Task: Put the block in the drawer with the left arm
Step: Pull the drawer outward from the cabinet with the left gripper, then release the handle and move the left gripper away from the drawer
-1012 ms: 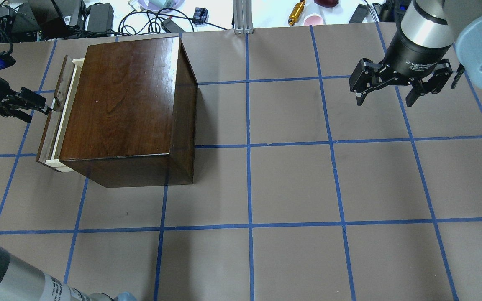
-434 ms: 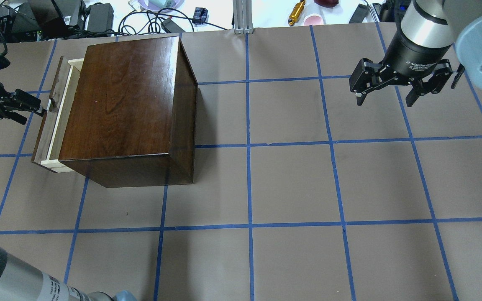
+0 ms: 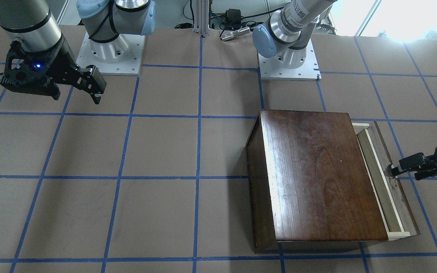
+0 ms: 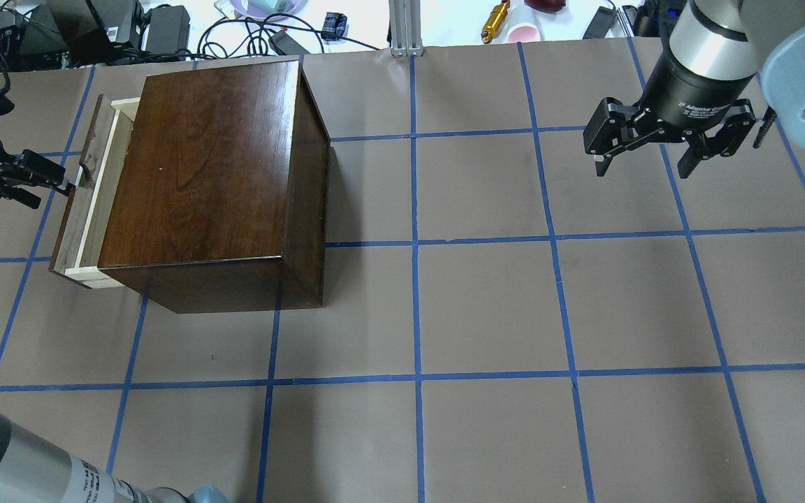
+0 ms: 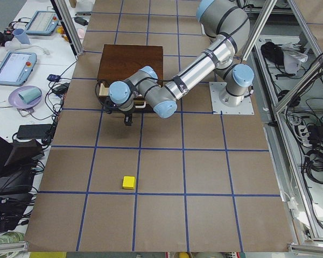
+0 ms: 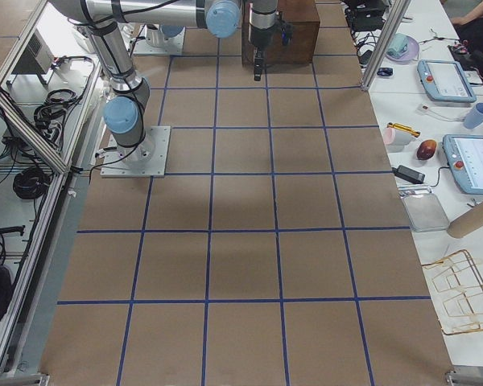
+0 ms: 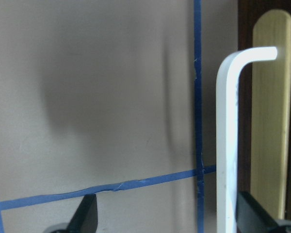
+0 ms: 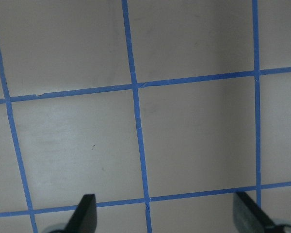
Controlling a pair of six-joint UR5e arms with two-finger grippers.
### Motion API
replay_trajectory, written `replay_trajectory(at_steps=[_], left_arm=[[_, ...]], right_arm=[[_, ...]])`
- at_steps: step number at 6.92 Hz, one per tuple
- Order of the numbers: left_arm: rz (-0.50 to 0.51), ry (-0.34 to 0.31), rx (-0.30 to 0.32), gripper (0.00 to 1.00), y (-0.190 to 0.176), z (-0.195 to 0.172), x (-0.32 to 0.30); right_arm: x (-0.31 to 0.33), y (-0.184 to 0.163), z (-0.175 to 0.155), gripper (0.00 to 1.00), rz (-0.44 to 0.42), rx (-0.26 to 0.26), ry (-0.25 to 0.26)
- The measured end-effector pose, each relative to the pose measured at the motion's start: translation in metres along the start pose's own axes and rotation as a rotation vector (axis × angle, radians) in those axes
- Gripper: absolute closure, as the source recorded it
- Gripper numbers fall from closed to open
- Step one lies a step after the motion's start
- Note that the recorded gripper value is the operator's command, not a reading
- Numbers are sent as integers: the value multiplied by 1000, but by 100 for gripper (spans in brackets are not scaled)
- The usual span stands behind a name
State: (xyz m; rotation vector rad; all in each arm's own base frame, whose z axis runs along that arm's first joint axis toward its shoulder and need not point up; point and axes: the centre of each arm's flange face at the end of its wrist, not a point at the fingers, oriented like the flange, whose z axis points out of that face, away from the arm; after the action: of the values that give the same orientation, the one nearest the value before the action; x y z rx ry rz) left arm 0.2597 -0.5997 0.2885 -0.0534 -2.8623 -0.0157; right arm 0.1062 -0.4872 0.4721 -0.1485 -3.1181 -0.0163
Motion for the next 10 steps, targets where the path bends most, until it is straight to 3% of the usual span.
replay_trajectory(at_steps=[5,10], left_arm=[[5,-69,-8,0,2,-5,-7],[7,-90,3,0,-1,-15,-8]], right_arm=[[0,0,0,0,0,0,0],[0,0,0,0,0,0,0]])
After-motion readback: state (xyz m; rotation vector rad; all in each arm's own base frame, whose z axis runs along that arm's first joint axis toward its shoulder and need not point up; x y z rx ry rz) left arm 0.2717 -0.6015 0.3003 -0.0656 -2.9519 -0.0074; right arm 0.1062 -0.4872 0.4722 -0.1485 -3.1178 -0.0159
